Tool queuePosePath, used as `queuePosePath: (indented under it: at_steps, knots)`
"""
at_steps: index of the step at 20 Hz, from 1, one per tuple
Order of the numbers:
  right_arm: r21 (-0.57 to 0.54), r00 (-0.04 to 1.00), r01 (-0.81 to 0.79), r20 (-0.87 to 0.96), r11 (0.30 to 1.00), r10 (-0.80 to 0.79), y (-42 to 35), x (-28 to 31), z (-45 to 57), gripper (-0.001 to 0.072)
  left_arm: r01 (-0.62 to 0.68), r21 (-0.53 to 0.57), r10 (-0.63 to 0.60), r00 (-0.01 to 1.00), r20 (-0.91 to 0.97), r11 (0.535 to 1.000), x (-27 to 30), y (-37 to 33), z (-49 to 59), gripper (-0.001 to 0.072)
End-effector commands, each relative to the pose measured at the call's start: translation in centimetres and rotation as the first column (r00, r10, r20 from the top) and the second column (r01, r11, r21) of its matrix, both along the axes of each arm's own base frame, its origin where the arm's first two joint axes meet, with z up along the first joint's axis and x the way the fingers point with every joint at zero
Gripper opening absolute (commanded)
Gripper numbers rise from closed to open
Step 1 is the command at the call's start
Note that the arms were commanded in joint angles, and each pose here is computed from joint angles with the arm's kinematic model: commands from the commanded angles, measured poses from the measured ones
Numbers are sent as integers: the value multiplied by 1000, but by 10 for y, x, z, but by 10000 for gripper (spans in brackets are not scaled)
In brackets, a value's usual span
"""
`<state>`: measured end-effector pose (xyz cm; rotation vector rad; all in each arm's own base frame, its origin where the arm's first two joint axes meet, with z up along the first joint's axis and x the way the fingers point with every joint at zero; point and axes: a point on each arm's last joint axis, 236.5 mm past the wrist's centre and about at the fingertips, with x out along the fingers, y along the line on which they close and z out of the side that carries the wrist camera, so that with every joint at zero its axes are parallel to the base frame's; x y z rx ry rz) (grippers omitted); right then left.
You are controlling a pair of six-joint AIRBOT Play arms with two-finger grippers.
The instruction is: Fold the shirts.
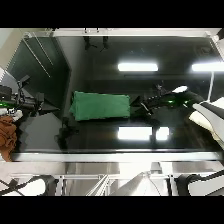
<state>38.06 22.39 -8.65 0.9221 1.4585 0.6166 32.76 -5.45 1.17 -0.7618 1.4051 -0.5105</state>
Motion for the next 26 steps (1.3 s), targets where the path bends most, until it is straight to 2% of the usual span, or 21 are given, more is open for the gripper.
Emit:
queuePosePath:
  at_steps: [1,6,8,9,10,11,12,14,17,19,21,22,23,24,26]
  knots:
    - [62,1000,9,3,998,-10,34,1,-5,596,12,-14,-12,1000,-1,1000,-1,-2,0,22]
    - [144,996,56,57,988,-64,63,22,6,594,12,-15,-12,1000,-1,1000,-1,-2,0,22]
    - [187,992,73,85,980,-90,68,32,18,570,12,-15,-12,1000,-1,1000,-1,-2,0,22]
    - [215,990,78,102,973,-102,70,36,25,391,12,-15,-12,1000,-1,1000,-1,-2,0,22]
    - [254,987,75,118,964,-108,73,38,35,167,12,-16,-12,1000,-1,1000,-1,-2,0,22]
    - [297,984,63,140,953,-108,76,39,46,81,12,-15,-12,1000,0,1000,-1,-2,0,22]
    - [344,981,49,160,938,-110,79,39,58,29,11,-15,-11,1000,0,1000,-1,-2,0,22]
    - [402,971,34,205,915,-126,73,44,83,28,8,-13,-8,1000,3,1000,0,-2,0,22]
    - [402,921,66,328,913,-211,22,67,141,27,14,1,-14,1000,19,1000,5,-8,-2,22]
    - [352,863,143,413,925,-291,-46,74,195,27,36,9,-36,999,30,999,6,-17,-3,22]
    - [226,781,298,501,927,-373,-135,63,241,27,77,29,-79,994,72,997,10,-28,-5,22]
    - [133,726,418,547,899,-418,-190,48,258,27,91,37,-94,992,85,995,11,-34,-6,22]
    - [34,666,544,590,838,-456,-243,28,269,26,100,44,-104,990,95,994,13,-38,-7,22]
    - [-80,604,672,635,737,-482,-299,-2,277,26,108,49,-113,988,101,993,14,-43,-7,22]
    - [-312,527,836,686,452,-501,-392,-79,279,26,125,59,-131,985,114,990,15,-52,-8,22]
